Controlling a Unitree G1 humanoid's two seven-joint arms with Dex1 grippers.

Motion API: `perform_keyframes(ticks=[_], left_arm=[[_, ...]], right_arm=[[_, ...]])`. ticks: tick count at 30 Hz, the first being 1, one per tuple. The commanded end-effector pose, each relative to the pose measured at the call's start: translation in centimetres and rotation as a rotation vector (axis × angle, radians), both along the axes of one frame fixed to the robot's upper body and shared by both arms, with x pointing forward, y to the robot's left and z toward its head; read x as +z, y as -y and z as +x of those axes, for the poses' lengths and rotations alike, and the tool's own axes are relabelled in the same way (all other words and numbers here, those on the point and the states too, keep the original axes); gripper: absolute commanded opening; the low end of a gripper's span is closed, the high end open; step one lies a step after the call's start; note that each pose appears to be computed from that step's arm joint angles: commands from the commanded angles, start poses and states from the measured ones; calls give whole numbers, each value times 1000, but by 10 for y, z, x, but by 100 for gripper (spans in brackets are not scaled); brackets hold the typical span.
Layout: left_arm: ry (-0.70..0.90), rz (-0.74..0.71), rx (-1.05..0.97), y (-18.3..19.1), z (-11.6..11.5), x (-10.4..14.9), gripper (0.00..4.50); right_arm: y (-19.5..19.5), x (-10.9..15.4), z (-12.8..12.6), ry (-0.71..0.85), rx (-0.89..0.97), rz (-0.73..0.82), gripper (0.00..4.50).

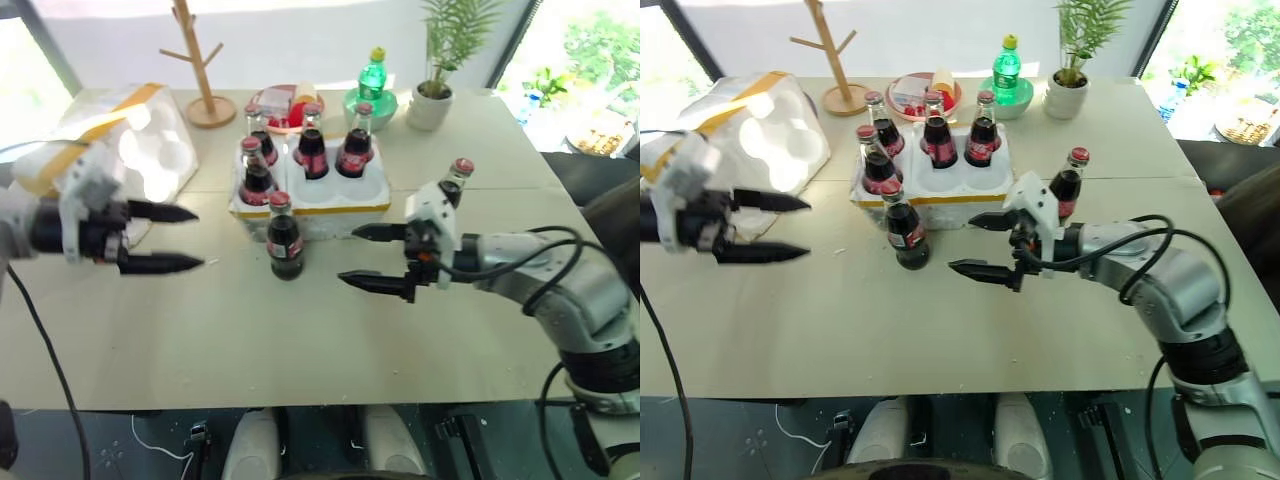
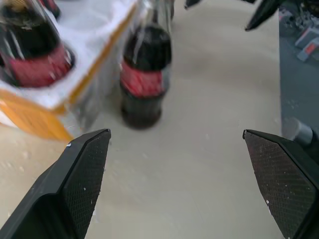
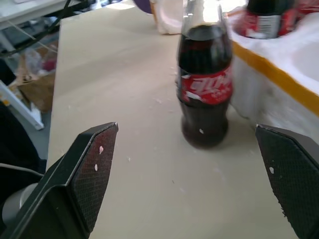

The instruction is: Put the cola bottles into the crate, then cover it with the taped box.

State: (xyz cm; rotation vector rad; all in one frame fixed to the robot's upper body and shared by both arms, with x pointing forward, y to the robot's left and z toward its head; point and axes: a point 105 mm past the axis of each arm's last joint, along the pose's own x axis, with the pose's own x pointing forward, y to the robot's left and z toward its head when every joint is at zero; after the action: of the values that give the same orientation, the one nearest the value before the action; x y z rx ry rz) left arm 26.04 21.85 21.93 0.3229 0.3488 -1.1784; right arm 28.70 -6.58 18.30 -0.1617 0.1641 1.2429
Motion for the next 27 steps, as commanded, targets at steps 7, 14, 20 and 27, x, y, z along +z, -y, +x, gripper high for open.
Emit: perform_keyframes(ticks=[7,14,20,27], left_arm=[[130,-35,66,10,-7,19,447],[138,-49,83,12,-8,21,447],[142,-60,91,12,-5,22,447],[155,-72,80,16,-1,22,450]], right_arm=[[-36,-17,34,-1,-55,24,450],[-56,-21,44,-33,-55,67,450],[-77,-19,49,-67,-36,117,450],[-88,-25,57,-74,-51,116,370]])
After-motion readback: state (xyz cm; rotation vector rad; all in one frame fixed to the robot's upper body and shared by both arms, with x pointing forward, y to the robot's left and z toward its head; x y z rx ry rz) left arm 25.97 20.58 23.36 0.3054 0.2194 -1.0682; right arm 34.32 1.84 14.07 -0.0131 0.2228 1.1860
